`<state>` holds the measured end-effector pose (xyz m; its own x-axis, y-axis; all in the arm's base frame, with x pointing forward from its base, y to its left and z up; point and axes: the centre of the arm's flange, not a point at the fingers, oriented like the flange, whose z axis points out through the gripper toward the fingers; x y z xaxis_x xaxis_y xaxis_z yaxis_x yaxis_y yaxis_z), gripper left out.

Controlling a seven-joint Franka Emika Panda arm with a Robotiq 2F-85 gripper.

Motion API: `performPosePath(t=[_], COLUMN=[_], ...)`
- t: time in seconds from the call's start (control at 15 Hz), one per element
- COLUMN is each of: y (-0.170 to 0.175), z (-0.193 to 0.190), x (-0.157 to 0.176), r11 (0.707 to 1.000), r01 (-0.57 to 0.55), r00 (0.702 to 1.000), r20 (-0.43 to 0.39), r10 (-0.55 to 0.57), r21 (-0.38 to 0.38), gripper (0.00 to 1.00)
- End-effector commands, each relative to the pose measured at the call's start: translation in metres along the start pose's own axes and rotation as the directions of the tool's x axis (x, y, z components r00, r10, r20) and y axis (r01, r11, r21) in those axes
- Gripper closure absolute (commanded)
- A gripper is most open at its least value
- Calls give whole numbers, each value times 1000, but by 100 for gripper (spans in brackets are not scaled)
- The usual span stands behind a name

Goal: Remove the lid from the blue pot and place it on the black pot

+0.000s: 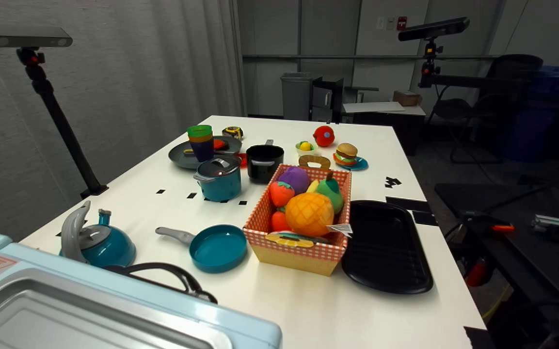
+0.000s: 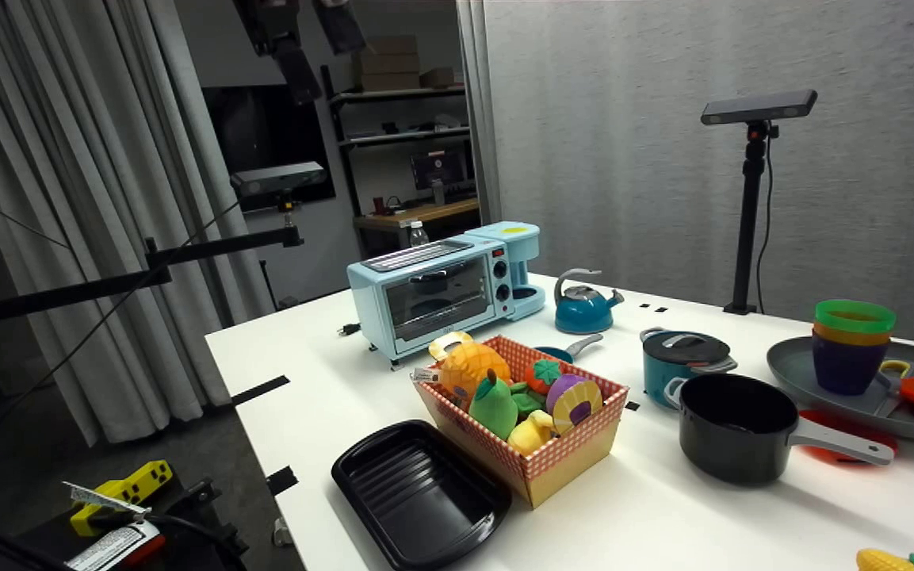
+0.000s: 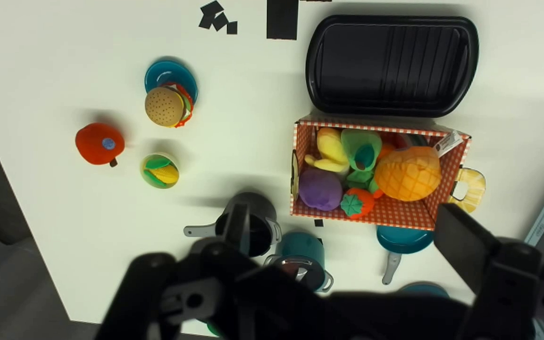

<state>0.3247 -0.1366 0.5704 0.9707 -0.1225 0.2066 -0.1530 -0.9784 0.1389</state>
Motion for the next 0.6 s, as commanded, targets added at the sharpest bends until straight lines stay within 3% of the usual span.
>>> performPosePath(t=[0.0,0.53], y=[1,3], z=[0,-2], x=[1,-2], r11=[1000,996], r01=[-11,-46], r00=[1000,999], r20=[-20,18], r10=[11,47], r21=[-25,-76], gripper=[0,0])
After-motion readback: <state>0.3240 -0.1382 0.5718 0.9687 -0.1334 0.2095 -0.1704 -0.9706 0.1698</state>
